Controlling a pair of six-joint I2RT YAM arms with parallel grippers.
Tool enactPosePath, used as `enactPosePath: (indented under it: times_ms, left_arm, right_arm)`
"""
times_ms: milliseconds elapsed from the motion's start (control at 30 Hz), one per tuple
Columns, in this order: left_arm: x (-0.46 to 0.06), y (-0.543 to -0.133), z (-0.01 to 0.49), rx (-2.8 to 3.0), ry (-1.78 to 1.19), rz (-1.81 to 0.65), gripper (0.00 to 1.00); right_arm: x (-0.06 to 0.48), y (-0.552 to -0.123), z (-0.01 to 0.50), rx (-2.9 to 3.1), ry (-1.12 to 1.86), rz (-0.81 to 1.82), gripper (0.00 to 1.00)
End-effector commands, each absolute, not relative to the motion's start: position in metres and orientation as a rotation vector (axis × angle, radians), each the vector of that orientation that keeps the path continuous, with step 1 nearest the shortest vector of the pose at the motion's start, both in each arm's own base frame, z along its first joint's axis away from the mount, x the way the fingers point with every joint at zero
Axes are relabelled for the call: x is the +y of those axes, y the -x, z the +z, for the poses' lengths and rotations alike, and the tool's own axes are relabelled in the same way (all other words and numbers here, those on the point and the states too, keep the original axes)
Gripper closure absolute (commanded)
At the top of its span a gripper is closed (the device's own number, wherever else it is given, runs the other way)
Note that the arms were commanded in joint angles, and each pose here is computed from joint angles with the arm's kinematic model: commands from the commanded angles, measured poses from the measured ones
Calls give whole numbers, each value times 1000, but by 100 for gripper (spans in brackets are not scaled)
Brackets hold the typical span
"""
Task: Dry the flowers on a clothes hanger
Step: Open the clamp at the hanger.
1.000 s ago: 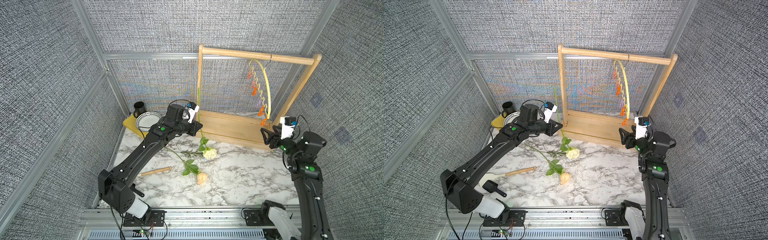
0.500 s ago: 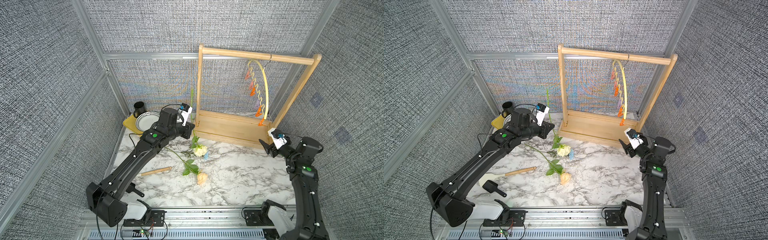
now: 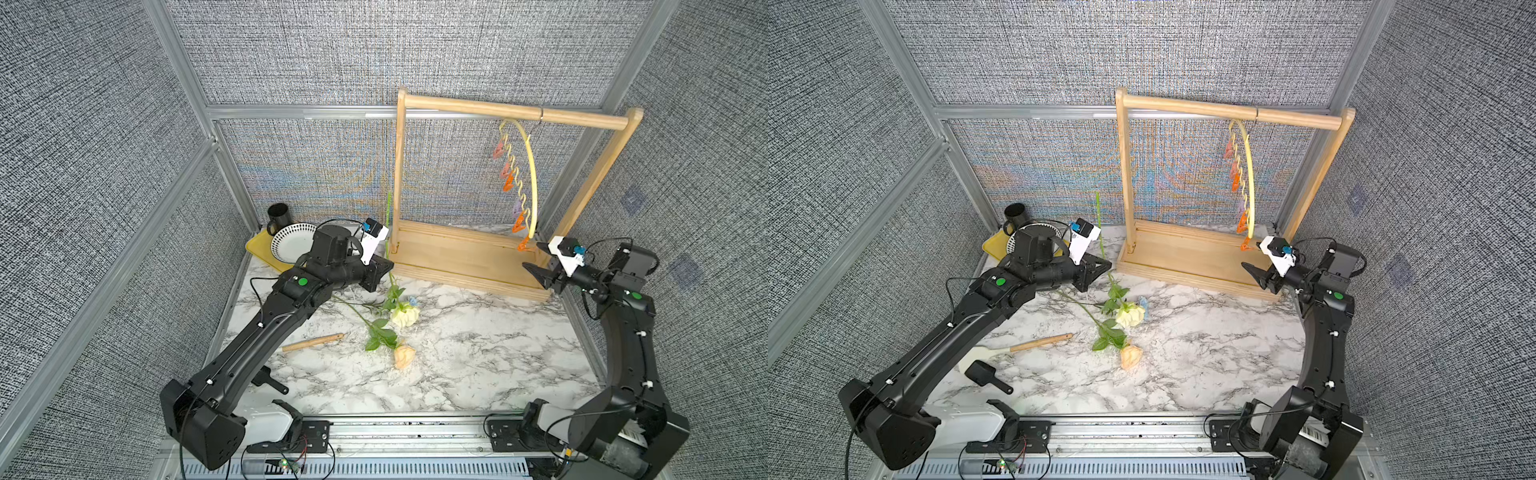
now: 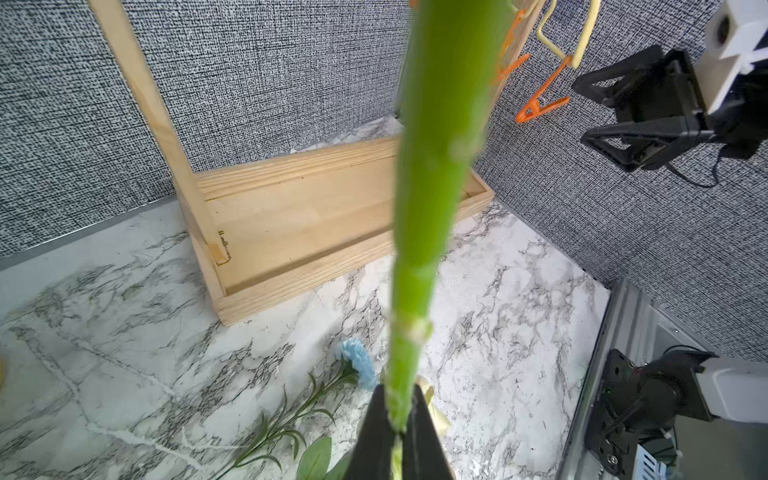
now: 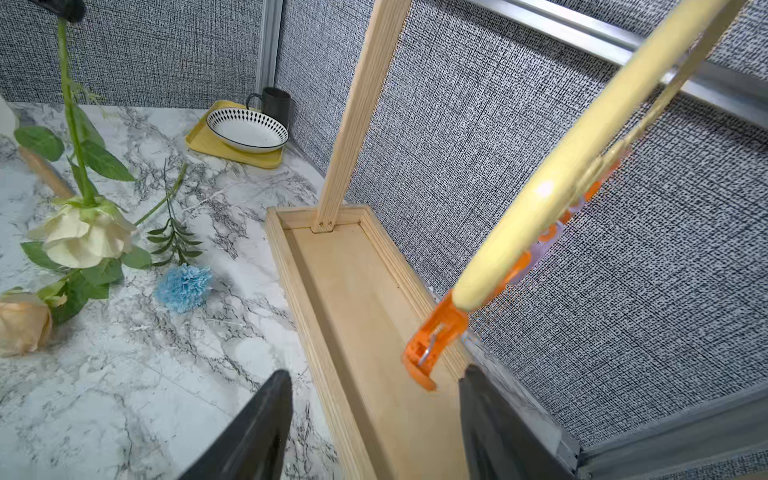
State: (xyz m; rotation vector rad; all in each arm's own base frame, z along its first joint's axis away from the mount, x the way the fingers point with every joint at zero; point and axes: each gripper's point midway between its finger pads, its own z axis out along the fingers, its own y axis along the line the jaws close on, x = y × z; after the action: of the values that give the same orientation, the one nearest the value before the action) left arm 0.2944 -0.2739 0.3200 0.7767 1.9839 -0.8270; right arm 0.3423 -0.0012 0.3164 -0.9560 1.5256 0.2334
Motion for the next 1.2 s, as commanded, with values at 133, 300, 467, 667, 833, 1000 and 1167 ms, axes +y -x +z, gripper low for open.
enactPosePath:
  times_ms: [133, 300, 467, 667, 833, 1000, 1167]
  left_arm:
    - [-281, -291, 333, 1931, -808, -881, 98]
    - [-284, -291, 330, 1940, -813, -896, 98]
    - [-289, -294, 329, 1950, -811, -921, 98]
    - [-294, -297, 327, 1964, -809, -948, 98]
    - [-300, -299, 324, 1976, -813, -979, 98]
    - [-302, -300, 323, 1982, -816, -989, 98]
    - [-304, -302, 321, 1990, -816, -1002, 98]
  right_arm:
    - [-13, -351, 295, 1602, 989, 152, 33]
    - [-8, -360, 288, 1639, 1031, 200, 36]
    - [1, -371, 283, 1663, 1113, 186, 43]
    - [23, -372, 289, 1658, 1184, 190, 43]
    - [42, -366, 295, 1632, 1207, 262, 44]
    - [53, -361, 298, 1622, 1228, 280, 44]
    - [53, -364, 300, 1616, 1225, 288, 41]
